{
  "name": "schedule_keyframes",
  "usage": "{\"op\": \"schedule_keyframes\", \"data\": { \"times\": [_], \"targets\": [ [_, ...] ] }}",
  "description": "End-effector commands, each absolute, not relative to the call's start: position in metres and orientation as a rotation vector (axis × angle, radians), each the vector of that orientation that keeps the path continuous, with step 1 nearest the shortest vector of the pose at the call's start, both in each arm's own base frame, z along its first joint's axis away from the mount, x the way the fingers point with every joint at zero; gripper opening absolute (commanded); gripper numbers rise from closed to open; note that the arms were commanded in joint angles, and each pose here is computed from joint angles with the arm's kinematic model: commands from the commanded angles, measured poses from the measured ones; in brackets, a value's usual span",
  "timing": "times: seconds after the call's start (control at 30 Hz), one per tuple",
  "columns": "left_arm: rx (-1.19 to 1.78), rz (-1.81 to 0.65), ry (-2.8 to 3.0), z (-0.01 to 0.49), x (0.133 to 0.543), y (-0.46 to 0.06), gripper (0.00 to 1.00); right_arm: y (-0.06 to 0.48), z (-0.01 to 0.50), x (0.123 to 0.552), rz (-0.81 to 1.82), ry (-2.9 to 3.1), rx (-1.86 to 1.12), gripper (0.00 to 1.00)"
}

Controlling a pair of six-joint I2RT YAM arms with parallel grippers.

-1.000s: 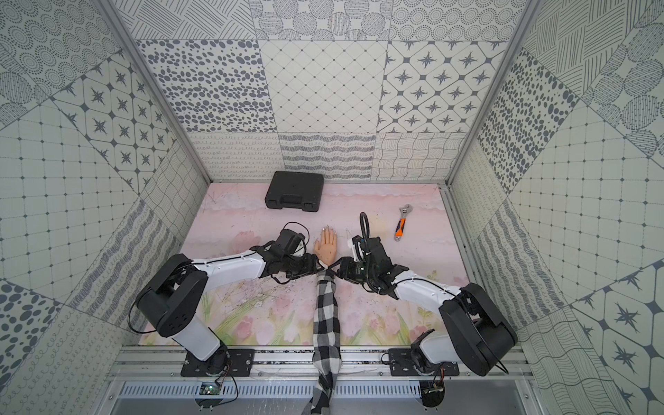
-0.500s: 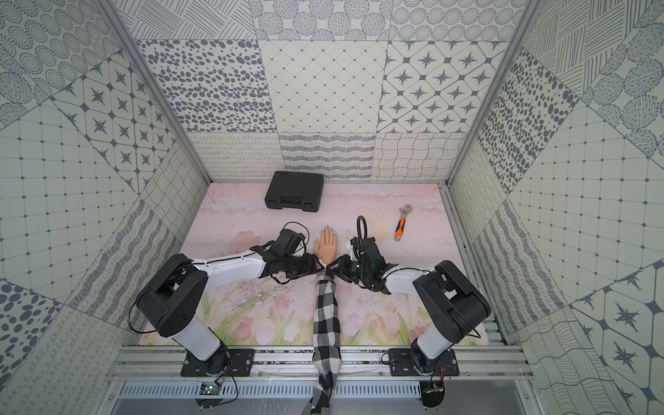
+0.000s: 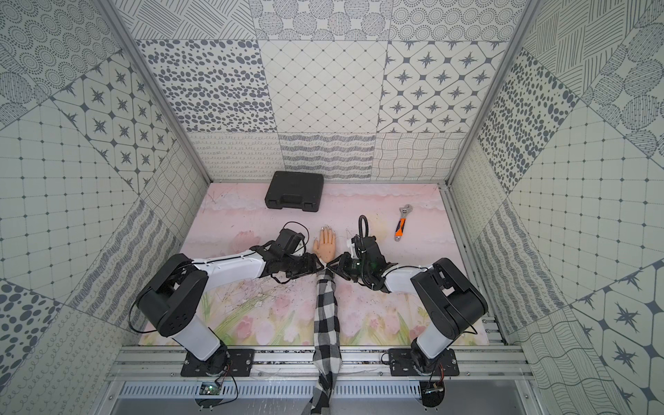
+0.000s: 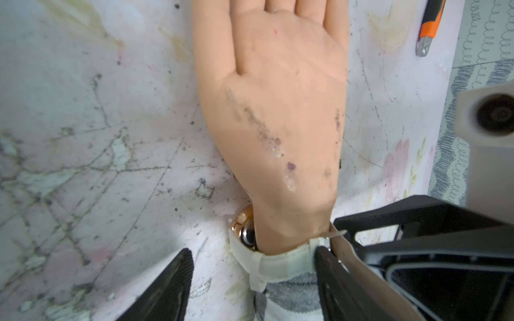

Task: Take off the watch
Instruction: Untie the watch from the hand.

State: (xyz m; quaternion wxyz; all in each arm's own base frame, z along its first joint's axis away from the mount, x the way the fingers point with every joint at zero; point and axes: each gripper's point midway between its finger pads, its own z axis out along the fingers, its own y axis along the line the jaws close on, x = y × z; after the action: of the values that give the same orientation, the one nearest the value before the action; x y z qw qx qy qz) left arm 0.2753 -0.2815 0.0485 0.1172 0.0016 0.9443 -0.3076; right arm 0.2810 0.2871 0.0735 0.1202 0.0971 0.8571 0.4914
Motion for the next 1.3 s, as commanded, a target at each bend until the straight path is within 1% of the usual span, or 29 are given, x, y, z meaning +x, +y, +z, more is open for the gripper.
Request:
{"op": "schedule_keyframes", "data": {
  "times": [0.0,0.13,0.33,0.73,0.93,1.1,1.2,1.27],
  "targets": [
    [-0.008,-0.83,2.83,0.034,0.266,-0.272,0.7,0.297,0.105,0.297,1.498,2.38,0.22,0.26],
    [-0.01,-0.834,2.829,0.034,0.267,-0.273,0.7,0.3,0.103,0.299,1.514,2.377,0.223,0.21],
    [-0.005,-0.834,2.828,0.035,0.266,-0.273,0.7,0.302,0.101,0.3,1.518,2.392,0.215,0.19],
    [-0.005,-0.841,2.82,0.038,0.267,-0.275,0.7,0.295,0.079,0.289,1.445,2.496,0.221,0.18],
    [-0.005,-0.847,2.815,0.04,0.267,-0.276,0.7,0.294,0.075,0.287,1.431,2.516,0.221,0.1],
    [-0.004,-0.855,2.804,0.044,0.268,-0.277,0.7,0.293,0.072,0.286,1.413,2.536,0.217,0.0],
    [-0.007,-0.844,2.8,0.046,0.269,-0.275,0.7,0.293,0.073,0.286,1.414,2.535,0.215,0.0],
    [-0.017,-0.801,2.801,0.048,0.272,-0.27,0.73,0.293,0.077,0.287,1.421,2.527,0.214,0.0]
  ]
}}
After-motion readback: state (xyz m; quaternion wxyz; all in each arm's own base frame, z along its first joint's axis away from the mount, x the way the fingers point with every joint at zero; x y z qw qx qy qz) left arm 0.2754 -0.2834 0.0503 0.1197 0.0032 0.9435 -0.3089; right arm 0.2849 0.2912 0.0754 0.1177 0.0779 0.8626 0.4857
